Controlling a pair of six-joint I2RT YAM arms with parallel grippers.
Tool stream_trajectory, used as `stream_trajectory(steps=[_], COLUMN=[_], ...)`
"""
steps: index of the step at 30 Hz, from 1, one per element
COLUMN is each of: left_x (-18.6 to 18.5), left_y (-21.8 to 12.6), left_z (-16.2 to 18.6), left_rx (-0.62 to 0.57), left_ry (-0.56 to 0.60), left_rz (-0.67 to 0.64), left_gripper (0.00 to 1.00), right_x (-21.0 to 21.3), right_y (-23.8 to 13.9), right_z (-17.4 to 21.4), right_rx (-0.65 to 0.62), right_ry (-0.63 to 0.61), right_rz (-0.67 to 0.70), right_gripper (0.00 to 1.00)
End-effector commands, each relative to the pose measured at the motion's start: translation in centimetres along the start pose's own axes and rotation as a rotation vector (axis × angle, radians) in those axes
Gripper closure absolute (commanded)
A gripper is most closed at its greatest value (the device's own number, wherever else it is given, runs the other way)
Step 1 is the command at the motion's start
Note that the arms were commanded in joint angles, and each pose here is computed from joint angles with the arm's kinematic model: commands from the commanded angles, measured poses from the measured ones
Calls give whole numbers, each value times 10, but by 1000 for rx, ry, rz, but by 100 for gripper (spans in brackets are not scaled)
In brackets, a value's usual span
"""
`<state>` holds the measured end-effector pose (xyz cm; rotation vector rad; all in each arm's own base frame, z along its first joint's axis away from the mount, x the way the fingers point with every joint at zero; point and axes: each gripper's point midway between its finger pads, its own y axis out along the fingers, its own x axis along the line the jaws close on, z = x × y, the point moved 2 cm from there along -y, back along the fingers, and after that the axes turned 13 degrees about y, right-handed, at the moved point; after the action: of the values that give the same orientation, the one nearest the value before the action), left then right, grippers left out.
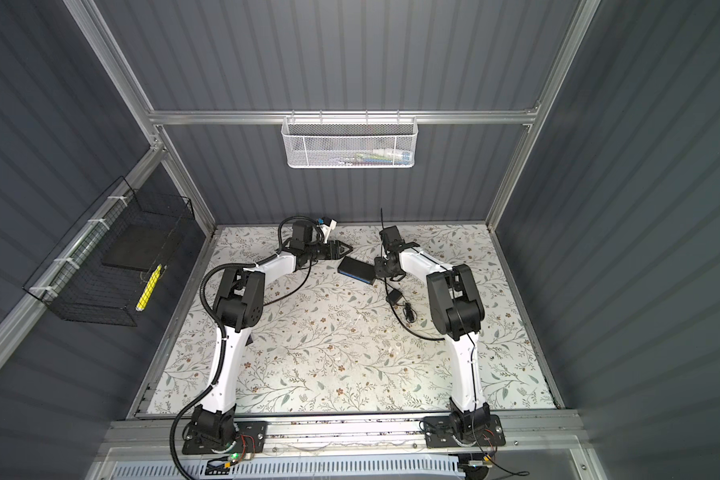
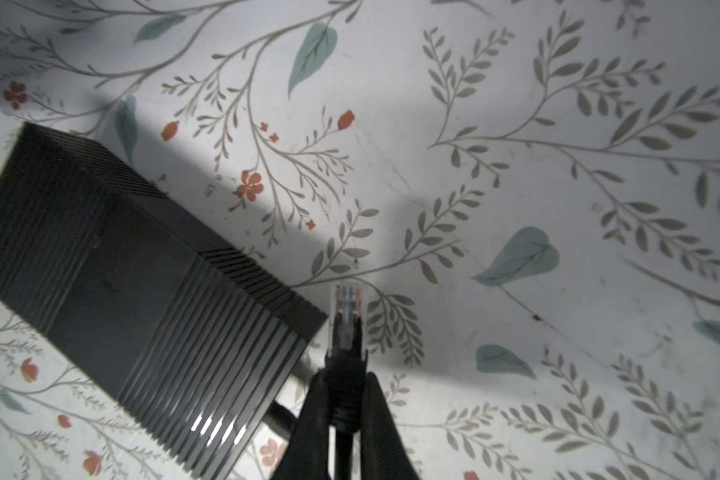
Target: Insert the plug into the switch port
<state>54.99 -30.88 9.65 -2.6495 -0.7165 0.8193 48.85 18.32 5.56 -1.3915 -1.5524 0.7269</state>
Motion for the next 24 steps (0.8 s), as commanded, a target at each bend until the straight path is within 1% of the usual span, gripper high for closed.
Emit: stream_trajectory(steps=[1,8,14,20,24], left_x=[-6,-3,-3,-10,-17], left_y=[2,5,4,-5,-17], left_z=[-4,11,24,30,35], left_rx=[-21,-24,-20,-21,-17], left_ry=[-9,-59,-87,-103,-112], left_rz=[35,42,36,36,11], left_gripper=[39,40,40,42,43], right_x=[2,11,21,33,43], right_y=[-4,5,11,17,18], right_z=[-7,-3,-7,-6,-6], right_rx=[-3,27,38,54,62], right_ry=[18,61,65,59,32], right_rz=[-5,-60,-93,-137,-166], right_gripper=[100,100,100,100,100])
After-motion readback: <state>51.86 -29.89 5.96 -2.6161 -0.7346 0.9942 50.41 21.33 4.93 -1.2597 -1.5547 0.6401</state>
